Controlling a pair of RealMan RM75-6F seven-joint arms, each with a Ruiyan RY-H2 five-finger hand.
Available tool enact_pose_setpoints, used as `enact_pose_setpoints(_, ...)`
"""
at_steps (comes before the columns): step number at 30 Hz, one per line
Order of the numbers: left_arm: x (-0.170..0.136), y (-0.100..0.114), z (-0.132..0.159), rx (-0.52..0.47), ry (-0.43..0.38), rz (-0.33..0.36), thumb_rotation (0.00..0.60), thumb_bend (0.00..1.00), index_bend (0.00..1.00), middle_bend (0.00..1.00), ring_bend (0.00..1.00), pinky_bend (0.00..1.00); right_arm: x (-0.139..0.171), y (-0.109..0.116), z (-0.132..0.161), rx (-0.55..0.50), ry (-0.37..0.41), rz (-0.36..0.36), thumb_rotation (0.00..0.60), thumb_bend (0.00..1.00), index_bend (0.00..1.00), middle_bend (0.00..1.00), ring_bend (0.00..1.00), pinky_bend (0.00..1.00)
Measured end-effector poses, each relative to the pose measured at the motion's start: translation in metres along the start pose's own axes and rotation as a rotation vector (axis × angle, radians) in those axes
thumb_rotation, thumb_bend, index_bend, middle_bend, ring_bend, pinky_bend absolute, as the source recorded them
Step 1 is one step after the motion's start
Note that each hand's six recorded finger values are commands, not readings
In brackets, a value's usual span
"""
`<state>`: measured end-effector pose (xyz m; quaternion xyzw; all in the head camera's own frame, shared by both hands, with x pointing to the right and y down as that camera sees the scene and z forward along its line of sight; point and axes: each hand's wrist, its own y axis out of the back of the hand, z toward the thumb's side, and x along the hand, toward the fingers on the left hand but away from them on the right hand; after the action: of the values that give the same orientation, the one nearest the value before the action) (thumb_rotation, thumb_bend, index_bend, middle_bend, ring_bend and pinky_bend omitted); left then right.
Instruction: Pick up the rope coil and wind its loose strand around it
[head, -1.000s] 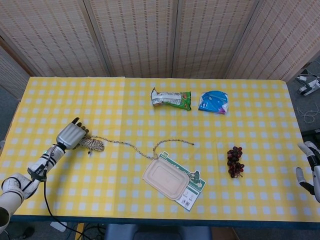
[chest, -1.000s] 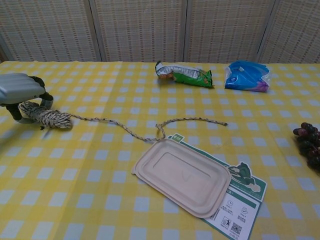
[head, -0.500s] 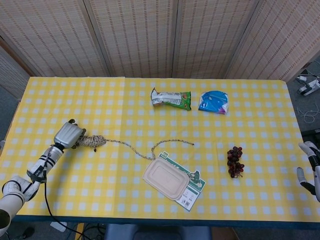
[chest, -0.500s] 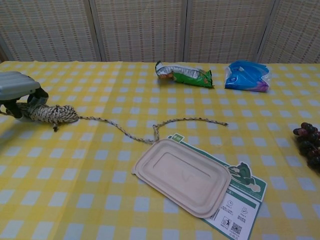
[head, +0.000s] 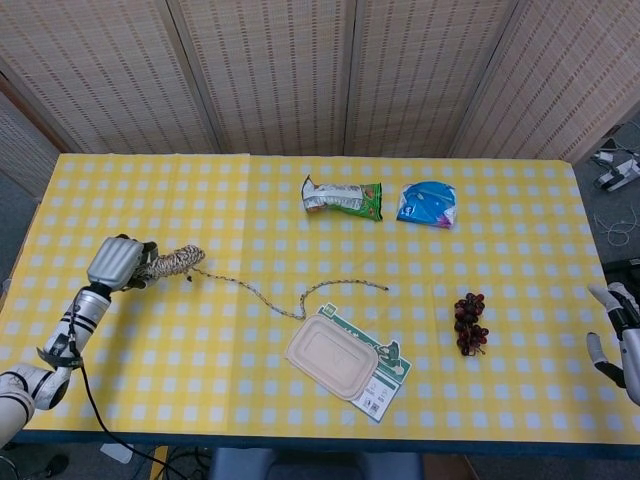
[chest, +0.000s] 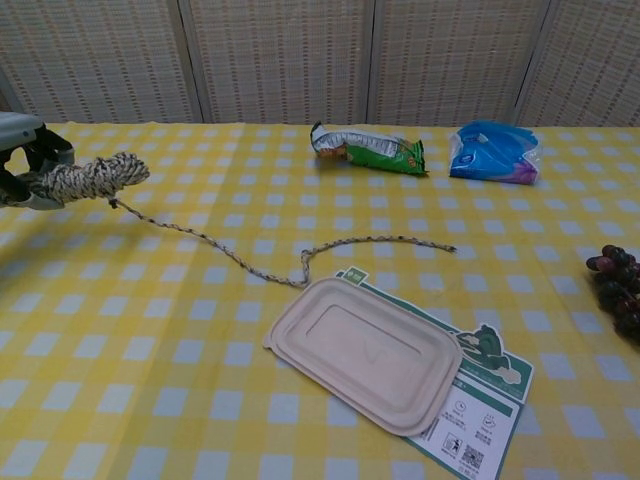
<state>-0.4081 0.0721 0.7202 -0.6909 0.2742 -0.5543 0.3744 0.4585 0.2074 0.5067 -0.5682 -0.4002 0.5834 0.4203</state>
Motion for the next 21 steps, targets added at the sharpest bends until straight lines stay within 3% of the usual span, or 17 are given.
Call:
enact_pose_setpoints(12,-0.017,0.051,0.032,-0.173,-0.056,0.111,0.6,0.25,0.76,0.73,0.59,0.45,-0.038,-0.004,0.062,0.006,0.234,0.106,0.6,0.39,0.29,0.31,0.16,0.21)
enact_pose_setpoints(21,-0.029,0.09,0.064,-0.207,-0.082,0.159,0.6,0.25,0.76,0.74,0.59,0.45,-0.079,-0.018,0.128,0.09,0.432,0.215,0.6,0.39,0.31,0.31,0.16,0.21)
